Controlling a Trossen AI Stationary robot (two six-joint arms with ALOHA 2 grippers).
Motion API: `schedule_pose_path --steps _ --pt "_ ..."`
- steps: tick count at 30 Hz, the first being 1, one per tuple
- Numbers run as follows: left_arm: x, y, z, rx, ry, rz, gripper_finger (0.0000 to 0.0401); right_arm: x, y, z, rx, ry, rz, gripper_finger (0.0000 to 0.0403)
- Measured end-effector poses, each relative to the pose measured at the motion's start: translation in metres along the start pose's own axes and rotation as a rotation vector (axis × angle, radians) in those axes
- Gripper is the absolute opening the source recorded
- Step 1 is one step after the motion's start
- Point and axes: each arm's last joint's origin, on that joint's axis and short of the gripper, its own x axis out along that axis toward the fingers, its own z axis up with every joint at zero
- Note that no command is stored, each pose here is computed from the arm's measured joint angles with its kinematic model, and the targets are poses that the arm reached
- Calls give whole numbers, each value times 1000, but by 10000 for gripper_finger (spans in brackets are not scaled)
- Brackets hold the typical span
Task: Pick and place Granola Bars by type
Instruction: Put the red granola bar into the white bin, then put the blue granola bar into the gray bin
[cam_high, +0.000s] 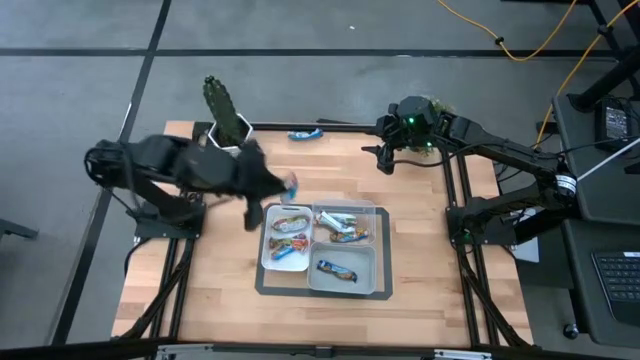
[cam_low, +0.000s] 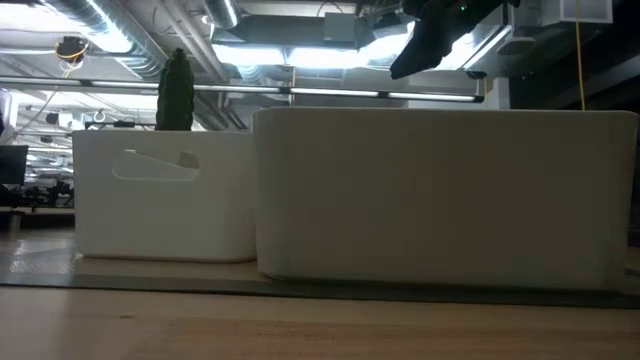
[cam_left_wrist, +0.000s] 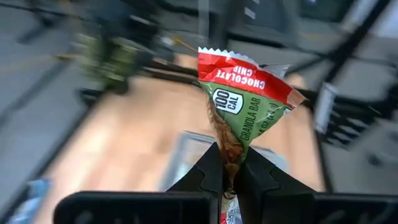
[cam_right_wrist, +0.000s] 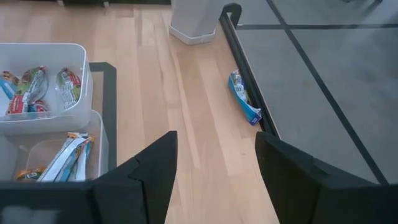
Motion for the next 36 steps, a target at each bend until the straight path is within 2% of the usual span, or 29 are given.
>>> schedule_pose_path --steps 5,11,18,22,25,31,36 --pt "35 -16 -3 53 93 -159 16 0 0 0 0 0 0 218" --pt "62 -18 -28 111 312 -115 16 0 0 0 11 2 1 218" --pt "110 -18 -113 183 649 -189 17 0 0 0 69 2 1 218" --pt "131 -7 -158 202 751 -160 17 0 0 0 107 2 1 218" --pt "138 1 -181 186 814 -137 17 0 0 0 109 2 1 218" --pt "141 11 -189 182 838 -78 33 0 0 0 105 1 0 218" --pt "142 14 -172 179 779 -67 65 1 0 0 105 3 1 218"
